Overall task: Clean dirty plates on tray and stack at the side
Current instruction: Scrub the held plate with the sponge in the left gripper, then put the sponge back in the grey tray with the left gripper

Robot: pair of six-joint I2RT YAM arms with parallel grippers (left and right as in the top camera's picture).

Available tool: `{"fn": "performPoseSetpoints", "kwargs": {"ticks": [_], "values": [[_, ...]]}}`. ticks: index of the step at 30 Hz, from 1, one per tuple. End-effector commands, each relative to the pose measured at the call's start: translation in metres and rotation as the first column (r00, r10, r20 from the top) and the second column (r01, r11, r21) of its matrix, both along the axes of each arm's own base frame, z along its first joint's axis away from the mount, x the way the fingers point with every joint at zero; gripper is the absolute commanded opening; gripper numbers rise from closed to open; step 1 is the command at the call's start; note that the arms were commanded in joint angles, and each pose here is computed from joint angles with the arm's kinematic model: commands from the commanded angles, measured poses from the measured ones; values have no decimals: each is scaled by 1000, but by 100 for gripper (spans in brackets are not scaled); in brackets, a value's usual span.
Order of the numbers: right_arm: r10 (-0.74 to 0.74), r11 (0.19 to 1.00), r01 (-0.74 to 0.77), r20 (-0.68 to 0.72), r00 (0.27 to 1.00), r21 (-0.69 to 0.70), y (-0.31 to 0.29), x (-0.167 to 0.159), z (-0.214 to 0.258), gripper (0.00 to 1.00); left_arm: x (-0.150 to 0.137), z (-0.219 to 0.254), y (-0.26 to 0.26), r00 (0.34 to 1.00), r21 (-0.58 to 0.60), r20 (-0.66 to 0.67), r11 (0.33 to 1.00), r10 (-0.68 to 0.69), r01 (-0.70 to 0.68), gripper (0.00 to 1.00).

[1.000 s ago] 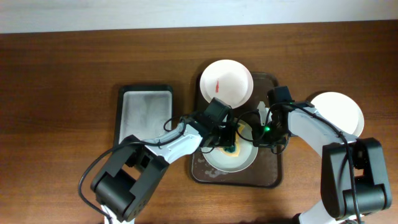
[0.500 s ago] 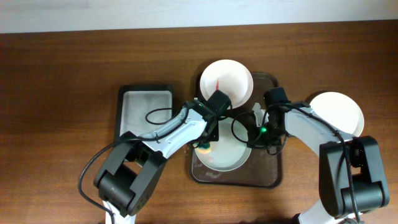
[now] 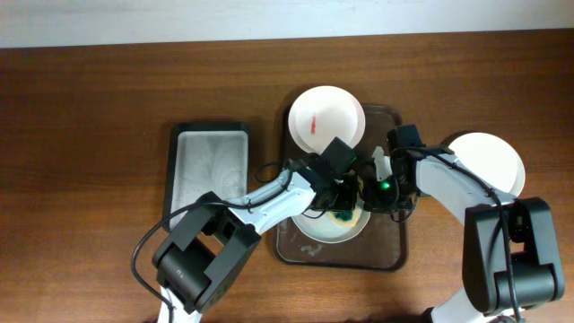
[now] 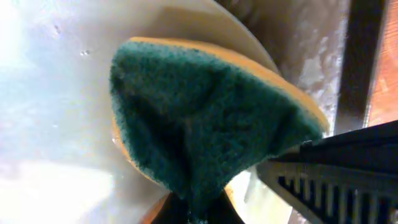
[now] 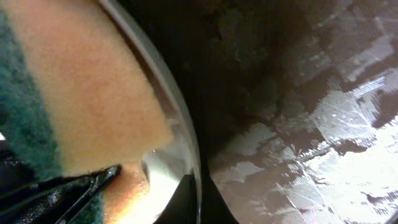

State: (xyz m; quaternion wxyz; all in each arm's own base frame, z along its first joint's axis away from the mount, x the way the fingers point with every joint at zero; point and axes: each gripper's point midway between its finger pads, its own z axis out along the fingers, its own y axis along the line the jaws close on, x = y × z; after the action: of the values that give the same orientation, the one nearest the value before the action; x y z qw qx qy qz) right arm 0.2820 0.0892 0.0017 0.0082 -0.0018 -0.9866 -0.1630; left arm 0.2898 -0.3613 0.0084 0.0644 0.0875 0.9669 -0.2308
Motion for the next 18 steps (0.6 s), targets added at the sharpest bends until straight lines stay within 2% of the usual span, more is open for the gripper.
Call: {"fn": "performPoseSetpoints", "kwargs": {"ticks": [1,2,3,5,8,13,18], "values": [[36,998,-37,-21,999,-52,-6,-8,-11,4,12,-41,67,1000,265,19,964,14,-19,0],[36,998,-37,-21,999,-53,-6,-8,-11,4,18,-43,92,998,346,21,936,54,-58,0],[36,998,-37,-21,999,-52,-6,-8,-11,4,20,-43,104,997,379,21,922,71,-74,0],[35,998,-36,-21,999,-53,-6,-8,-11,4,32,-36,151,990,519,38,844,137,-137,0],[35,998,-36,-21,999,-53,-6,-8,-11,4,42,-21,174,985,592,62,789,161,-166,0],[35,998,-36,-19,999,-52,-6,-7,-10,4,48,15,163,987,594,45,791,152,-149,0],[35,998,-32,63,997,-45,-5,-1,18,4,46,96,149,987,472,74,867,140,-158,0]]}}
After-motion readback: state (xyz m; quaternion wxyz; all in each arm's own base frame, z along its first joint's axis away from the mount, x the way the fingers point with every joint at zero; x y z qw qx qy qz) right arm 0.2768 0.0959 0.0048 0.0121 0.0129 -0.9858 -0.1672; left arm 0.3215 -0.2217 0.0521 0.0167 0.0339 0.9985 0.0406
